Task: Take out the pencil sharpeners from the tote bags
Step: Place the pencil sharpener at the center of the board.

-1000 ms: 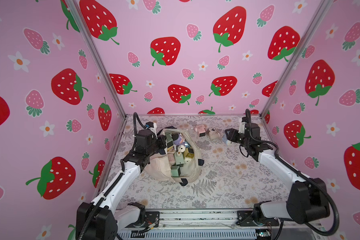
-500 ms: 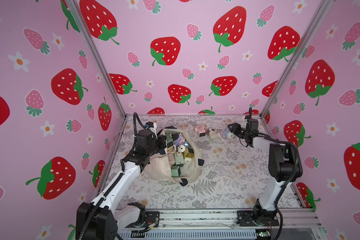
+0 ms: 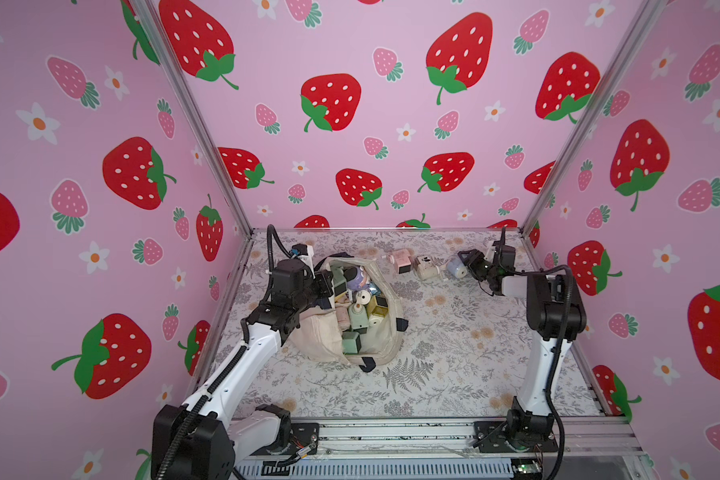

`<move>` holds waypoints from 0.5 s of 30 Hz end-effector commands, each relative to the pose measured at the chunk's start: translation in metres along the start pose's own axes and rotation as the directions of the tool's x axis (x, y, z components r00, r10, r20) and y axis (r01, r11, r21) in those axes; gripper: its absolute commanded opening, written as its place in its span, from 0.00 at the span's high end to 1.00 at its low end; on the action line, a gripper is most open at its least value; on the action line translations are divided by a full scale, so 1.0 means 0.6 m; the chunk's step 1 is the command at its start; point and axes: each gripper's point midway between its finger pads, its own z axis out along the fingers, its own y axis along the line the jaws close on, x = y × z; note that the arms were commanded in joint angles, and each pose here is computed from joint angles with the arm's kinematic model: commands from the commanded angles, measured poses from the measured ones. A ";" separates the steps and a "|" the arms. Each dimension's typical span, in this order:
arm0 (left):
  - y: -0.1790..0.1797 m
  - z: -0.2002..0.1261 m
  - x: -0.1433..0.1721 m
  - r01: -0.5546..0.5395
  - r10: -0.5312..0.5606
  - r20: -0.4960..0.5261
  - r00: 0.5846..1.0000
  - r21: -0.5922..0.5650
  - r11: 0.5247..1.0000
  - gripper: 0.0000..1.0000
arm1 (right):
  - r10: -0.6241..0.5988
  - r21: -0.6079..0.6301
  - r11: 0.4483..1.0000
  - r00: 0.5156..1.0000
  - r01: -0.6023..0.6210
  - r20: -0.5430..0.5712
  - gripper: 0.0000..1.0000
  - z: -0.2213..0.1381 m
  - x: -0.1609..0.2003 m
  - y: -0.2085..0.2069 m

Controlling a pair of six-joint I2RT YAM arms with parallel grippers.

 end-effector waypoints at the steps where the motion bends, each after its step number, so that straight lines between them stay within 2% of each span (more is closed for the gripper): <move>1: -0.011 0.001 0.009 -0.001 0.001 -0.023 1.000 0.022 1.000 1.00 | 0.031 -0.036 0.999 0.999 -0.032 -0.026 0.39 0.017 0.006 0.009; 5: -0.013 0.000 0.008 -0.003 0.004 -0.021 1.000 0.024 1.000 1.00 | 0.036 -0.006 0.999 0.997 -0.037 -0.073 0.30 0.030 0.023 -0.001; 12: -0.013 0.002 0.010 -0.005 0.006 -0.027 1.000 0.021 1.000 1.00 | -0.026 0.091 0.995 0.990 0.039 -0.140 0.17 0.033 0.043 0.009; 13: -0.013 0.002 0.010 -0.005 0.005 -0.027 1.000 0.021 1.000 1.00 | -0.034 0.120 0.991 0.988 0.053 -0.152 0.14 0.031 0.046 0.008; 14: -0.013 0.002 0.011 -0.004 0.005 -0.028 1.000 0.021 1.000 1.00 | -0.054 0.136 0.988 0.986 0.075 -0.157 0.01 0.028 0.046 0.011; 15: -0.015 0.002 0.011 -0.005 0.006 -0.029 1.000 0.024 1.000 1.00 | -0.073 0.147 0.984 0.985 0.096 -0.155 0.01 0.026 0.045 0.015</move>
